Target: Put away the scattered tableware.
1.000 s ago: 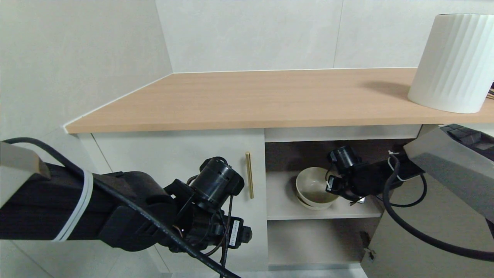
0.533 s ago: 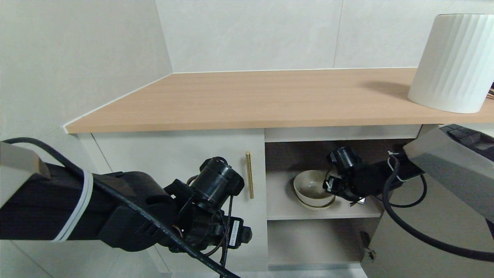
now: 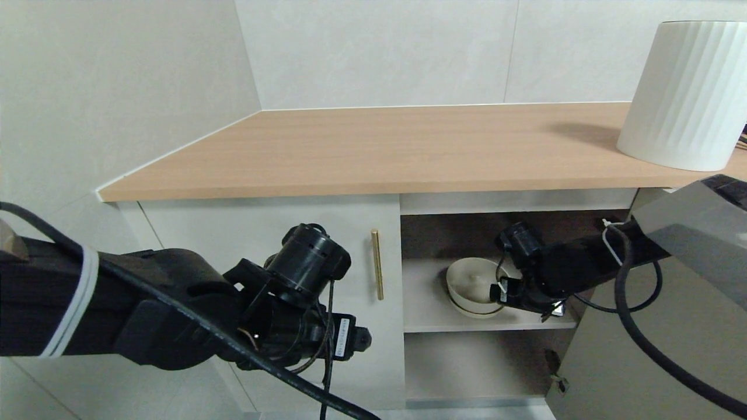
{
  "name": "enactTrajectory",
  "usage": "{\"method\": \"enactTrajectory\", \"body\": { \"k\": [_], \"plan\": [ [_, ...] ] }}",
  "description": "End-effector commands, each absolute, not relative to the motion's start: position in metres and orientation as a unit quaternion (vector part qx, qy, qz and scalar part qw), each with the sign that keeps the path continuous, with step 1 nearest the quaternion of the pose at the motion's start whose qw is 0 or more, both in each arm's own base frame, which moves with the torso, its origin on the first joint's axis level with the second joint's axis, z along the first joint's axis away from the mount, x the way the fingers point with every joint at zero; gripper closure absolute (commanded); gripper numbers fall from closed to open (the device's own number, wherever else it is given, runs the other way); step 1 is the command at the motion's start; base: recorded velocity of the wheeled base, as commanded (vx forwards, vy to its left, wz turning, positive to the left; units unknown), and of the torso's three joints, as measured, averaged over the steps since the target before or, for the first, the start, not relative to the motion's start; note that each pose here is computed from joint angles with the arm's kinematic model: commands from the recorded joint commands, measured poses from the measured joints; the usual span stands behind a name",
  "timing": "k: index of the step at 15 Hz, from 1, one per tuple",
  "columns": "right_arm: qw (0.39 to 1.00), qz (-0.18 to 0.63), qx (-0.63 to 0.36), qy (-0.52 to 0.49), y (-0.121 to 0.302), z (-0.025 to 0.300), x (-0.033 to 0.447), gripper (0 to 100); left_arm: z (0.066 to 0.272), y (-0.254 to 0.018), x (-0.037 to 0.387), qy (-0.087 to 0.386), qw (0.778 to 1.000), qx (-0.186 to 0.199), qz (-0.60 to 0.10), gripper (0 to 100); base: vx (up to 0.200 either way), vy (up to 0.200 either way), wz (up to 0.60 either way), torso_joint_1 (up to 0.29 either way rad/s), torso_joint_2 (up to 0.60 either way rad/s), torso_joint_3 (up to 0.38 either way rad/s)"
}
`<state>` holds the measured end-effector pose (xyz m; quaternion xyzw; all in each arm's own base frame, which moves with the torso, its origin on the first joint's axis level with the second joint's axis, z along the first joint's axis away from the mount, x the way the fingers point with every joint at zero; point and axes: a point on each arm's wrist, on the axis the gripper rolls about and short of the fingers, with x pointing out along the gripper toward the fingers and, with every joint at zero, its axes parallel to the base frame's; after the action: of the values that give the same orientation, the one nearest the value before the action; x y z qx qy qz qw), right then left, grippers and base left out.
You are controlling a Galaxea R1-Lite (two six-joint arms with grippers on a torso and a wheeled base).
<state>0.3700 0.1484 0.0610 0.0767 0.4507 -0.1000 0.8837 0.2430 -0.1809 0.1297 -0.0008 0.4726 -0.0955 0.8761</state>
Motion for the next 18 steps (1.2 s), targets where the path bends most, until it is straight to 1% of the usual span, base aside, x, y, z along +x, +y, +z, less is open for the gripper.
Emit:
{"method": "enactTrajectory", "body": {
  "k": [1,2,3,4,5,7,8,9,10,11,13,14,17,18],
  "plan": [
    [0.893,-0.067,0.062,0.441,0.15,0.102,0.335,0,0.154,-0.157,0.234,0.442,0.892,-0.029,-0.085,0,0.0,0.0,0.0,0.0,0.0,0.0],
    [0.897,-0.05,0.055,0.435,0.145,0.119,0.313,0,0.165,-0.144,0.222,0.428,0.899,-0.039,-0.085,0,0.0,0.0,0.0,0.0,0.0,0.0],
    [0.898,-0.042,0.057,0.435,0.142,0.124,0.303,0,0.17,-0.14,0.215,0.421,0.902,-0.042,-0.088,0,0.0,0.0,0.0,0.0,0.0,0.0],
    [0.895,-0.007,0.073,0.439,0.132,0.14,0.273,0,0.18,-0.129,0.199,0.405,0.908,-0.051,-0.094,0,0.0,0.0,0.0,0.0,0.0,0.0],
    [0.896,0.029,0.082,0.435,0.127,0.153,0.246,0,0.184,-0.122,0.188,0.396,0.912,-0.055,-0.095,0,0.0,0.0,0.0,0.0,0.0,0.0],
    [0.907,0.053,0.097,0.407,0.117,0.176,0.22,0,0.191,-0.108,0.175,0.379,0.918,-0.068,-0.092,0,0.0,0.0,0.0,0.0,0.0,0.0],
    [0.907,0.064,0.094,0.405,0.113,0.184,0.202,0,0.194,-0.098,0.169,0.37,0.923,-0.069,-0.086,0,0.0,0.0,0.0,0.0,0.0,0.0],
    [0.907,0.07,0.093,0.404,0.11,0.19,0.191,0,0.192,-0.091,0.165,0.367,0.925,-0.058,-0.082,0,0.0,0.0,0.0,0.0,0.0,0.0],
    [0.907,0.071,0.091,0.405,0.109,0.191,0.188,0,0.192,-0.089,0.163,0.366,0.925,-0.053,-0.082,0,0.0,0.0,0.0,0.0,0.0,0.0],
    [0.904,0.077,0.088,0.412,0.101,0.194,0.169,0,0.19,-0.078,0.15,0.355,0.93,-0.021,-0.092,0,0.0,0.0,0.0,0.0,0.0,0.0],
    [0.9,0.069,0.078,0.423,0.099,0.185,0.165,0,0.193,-0.079,0.152,0.35,0.932,-0.021,-0.092,0,0.0,0.0,0.0,0.0,0.0,0.0],
    [0.9,0.073,0.081,0.423,0.099,0.186,0.165,0,0.193,-0.08,0.153,0.352,0.931,-0.019,-0.093,0,0.0,0.0,0.0,0.0,0.0,0.0],
    [0.898,0.074,0.077,0.426,0.1,0.184,0.165,0,0.183,-0.086,0.164,0.376,0.922,-0.012,-0.088,0,0.0,0.0,0.0,0.0,0.0,0.0],
    [0.898,0.074,0.077,0.426,0.1,0.184,0.165,0,0.181,-0.089,0.166,0.382,0.92,-0.015,-0.087,0,-0.2,0.0,0.0,-0.002,-0.01,0.002]
  ]
}}
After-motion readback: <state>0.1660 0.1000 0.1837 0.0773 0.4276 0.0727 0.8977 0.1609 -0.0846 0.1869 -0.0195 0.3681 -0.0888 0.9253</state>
